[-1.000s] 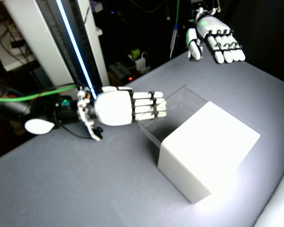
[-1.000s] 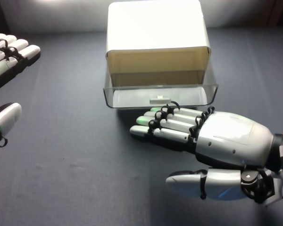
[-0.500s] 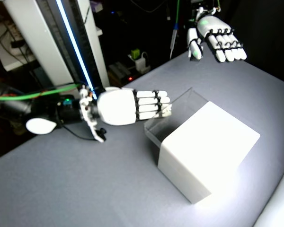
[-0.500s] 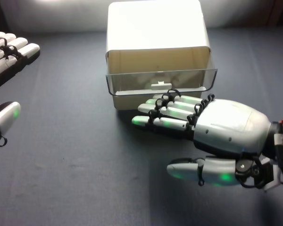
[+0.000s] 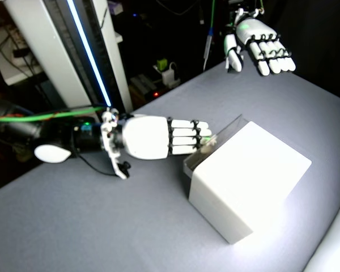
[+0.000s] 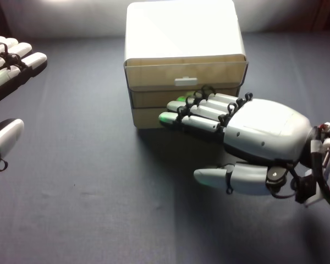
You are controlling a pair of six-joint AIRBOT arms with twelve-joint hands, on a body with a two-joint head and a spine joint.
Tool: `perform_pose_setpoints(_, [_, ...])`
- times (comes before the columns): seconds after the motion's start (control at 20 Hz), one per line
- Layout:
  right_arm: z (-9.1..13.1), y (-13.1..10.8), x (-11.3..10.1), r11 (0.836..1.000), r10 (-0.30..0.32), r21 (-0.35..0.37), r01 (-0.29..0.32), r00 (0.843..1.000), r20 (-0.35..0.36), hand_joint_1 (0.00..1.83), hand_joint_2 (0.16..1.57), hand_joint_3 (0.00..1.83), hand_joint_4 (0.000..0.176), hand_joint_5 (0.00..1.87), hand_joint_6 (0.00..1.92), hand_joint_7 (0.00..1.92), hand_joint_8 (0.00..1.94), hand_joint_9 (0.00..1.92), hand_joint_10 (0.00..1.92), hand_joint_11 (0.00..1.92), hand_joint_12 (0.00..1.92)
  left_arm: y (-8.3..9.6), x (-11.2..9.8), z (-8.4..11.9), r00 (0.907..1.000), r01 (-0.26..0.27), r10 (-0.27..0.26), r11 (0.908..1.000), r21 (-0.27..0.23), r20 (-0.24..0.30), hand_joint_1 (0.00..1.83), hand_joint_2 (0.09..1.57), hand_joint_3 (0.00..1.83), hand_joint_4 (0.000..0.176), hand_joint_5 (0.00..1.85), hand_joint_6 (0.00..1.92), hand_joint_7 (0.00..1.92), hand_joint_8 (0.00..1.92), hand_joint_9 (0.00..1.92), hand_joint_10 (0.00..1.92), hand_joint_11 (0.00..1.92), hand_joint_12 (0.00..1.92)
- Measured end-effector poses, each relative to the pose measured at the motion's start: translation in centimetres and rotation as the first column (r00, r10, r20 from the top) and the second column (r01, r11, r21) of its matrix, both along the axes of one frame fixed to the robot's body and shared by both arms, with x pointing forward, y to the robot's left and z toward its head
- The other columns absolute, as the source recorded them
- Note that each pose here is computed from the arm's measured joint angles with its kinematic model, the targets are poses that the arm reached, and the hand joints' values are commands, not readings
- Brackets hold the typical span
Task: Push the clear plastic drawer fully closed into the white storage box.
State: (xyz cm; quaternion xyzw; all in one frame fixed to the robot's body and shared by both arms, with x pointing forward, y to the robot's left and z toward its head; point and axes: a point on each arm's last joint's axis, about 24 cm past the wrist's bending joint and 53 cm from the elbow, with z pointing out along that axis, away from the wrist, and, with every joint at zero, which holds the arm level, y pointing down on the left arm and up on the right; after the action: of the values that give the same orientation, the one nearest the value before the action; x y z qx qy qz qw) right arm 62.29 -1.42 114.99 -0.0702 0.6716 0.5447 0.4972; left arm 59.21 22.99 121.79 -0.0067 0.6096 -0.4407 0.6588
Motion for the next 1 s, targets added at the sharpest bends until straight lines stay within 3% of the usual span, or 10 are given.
perform_pose_setpoints(0.25, [0.1, -0.7, 1.4, 0.999, -0.050, -0.001, 0.050, 0.999, 0.000, 0.28, 1.41, 0.00, 0.000, 0.00, 0.00, 0.00, 0.00, 0.00, 0.00, 0.00, 0.00, 0.0, 0.0, 0.0, 1.0000, 0.001, -0.001, 1.0000, -0.001, 0.000, 0.21, 1.57, 0.34, 0.000, 0.06, 0.01, 0.00, 0.00, 0.00, 0.00, 0.00, 0.00])
perform_pose_setpoints(0.5, [0.1, -1.1, 1.8, 0.997, -0.071, -0.004, 0.071, 0.997, 0.004, 0.31, 1.43, 0.00, 0.000, 0.00, 0.00, 0.00, 0.00, 0.00, 0.00, 0.00, 0.00, 0.0, 0.0, 0.0, 1.0000, 0.001, -0.001, 1.0000, -0.001, 0.001, 0.24, 1.57, 0.33, 0.000, 0.06, 0.00, 0.00, 0.00, 0.00, 0.00, 0.00, 0.00])
perform_pose_setpoints(0.65, [0.3, -1.0, 1.6, 0.998, -0.064, 0.018, 0.064, 0.998, -0.011, 0.36, 1.40, 0.00, 0.000, 0.16, 0.03, 0.25, 0.04, 0.28, 0.06, 0.00, 1.12, 0.0, 0.0, 0.0, 1.0000, 0.001, -0.001, 1.0000, -0.001, 0.001, 0.22, 1.57, 0.30, 0.000, 0.07, 0.00, 0.00, 0.00, 0.00, 0.00, 0.00, 0.00])
perform_pose_setpoints(0.7, [0.5, -1.1, 1.7, 0.997, -0.064, 0.044, 0.065, 0.997, -0.031, 0.37, 1.41, 0.00, 0.000, 0.21, 0.03, 0.29, 0.02, 0.32, 0.05, 0.00, 1.18, 0.0, 0.0, 0.0, 1.0000, 0.001, -0.001, 1.0000, -0.001, 0.002, 0.23, 1.57, 0.30, 0.000, 0.06, 0.00, 0.00, 0.00, 0.00, 0.00, 0.00, 0.00])
perform_pose_setpoints(0.8, [1.3, -1.4, 1.7, 0.994, -0.062, 0.088, 0.066, 0.997, -0.046, 0.46, 1.40, 0.00, 0.000, 0.36, 0.05, 0.48, 0.04, 0.51, 0.12, 0.02, 1.54, 0.0, 0.0, 0.0, 1.0000, -0.002, 0.002, 1.0000, -0.003, 0.000, 0.27, 1.57, 0.29, 0.000, 0.05, 0.00, 0.00, 0.00, 0.00, 0.00, 0.00, 0.00])
perform_pose_setpoints(0.85, [2.0, -1.6, 1.3, 0.994, -0.052, 0.097, 0.055, 0.998, -0.028, 0.44, 1.39, 0.00, 0.000, 0.45, 0.06, 0.57, 0.03, 0.56, 0.16, 0.04, 1.56, 0.0, 0.0, 0.0, 1.0000, -0.003, 0.003, 1.0000, -0.004, 0.001, 0.28, 1.57, 0.29, 0.000, 0.05, 0.00, 0.00, 0.00, 0.00, 0.00, 0.00, 0.00])
perform_pose_setpoints(1.0, [3.7, -1.9, 0.2, 0.991, -0.033, 0.131, 0.031, 0.999, 0.014, 0.47, 1.41, 0.00, 0.000, 0.48, 0.03, 0.60, 0.00, 0.55, 0.24, 0.08, 1.56, 0.1, 0.0, 0.0, 1.0000, -0.005, 0.005, 1.0000, -0.004, 0.000, 0.23, 1.57, 0.28, 0.000, 0.04, 0.00, 0.00, 0.00, 0.00, 0.00, 0.00, 0.00])
